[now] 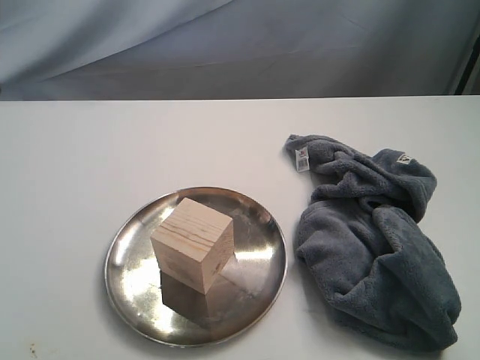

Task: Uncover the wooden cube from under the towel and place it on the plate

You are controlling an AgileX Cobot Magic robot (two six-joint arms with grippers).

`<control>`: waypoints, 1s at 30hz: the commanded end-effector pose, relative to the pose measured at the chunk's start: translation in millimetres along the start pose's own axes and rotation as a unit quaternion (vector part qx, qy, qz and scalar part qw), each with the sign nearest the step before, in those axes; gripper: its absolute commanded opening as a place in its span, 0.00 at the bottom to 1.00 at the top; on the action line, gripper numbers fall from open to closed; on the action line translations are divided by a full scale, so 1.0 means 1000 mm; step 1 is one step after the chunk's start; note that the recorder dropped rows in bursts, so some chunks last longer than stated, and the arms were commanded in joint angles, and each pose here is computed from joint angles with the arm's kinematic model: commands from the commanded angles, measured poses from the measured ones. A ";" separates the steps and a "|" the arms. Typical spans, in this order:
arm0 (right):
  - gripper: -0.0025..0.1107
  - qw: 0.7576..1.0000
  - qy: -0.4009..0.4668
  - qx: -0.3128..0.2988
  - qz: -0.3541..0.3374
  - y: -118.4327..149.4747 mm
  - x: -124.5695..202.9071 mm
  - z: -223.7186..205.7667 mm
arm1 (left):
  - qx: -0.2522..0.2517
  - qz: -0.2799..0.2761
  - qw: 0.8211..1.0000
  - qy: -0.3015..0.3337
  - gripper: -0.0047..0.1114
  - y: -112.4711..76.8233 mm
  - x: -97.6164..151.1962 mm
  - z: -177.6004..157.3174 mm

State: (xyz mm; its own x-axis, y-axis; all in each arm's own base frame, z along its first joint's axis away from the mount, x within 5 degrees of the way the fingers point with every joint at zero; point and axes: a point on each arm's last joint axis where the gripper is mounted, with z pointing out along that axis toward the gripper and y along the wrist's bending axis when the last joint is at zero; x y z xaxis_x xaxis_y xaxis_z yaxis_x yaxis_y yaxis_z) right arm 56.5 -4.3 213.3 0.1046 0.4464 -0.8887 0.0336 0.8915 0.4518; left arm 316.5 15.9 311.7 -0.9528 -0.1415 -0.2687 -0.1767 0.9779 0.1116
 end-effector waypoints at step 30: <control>0.05 1.000 0.004 0.000 0.004 0.000 0.002 0.000 | 0.121 0.032 0.857 -0.499 0.04 0.029 0.262 -0.102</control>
State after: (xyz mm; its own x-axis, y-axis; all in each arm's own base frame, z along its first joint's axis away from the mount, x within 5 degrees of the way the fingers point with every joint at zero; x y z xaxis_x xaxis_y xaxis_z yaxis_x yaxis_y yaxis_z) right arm 56.5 -4.3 213.3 0.1046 0.4464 -0.8887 0.0336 0.8915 0.4518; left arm 48.8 -5.6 345.0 -0.3326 -0.0032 -0.9430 0.0241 0.9996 -0.0119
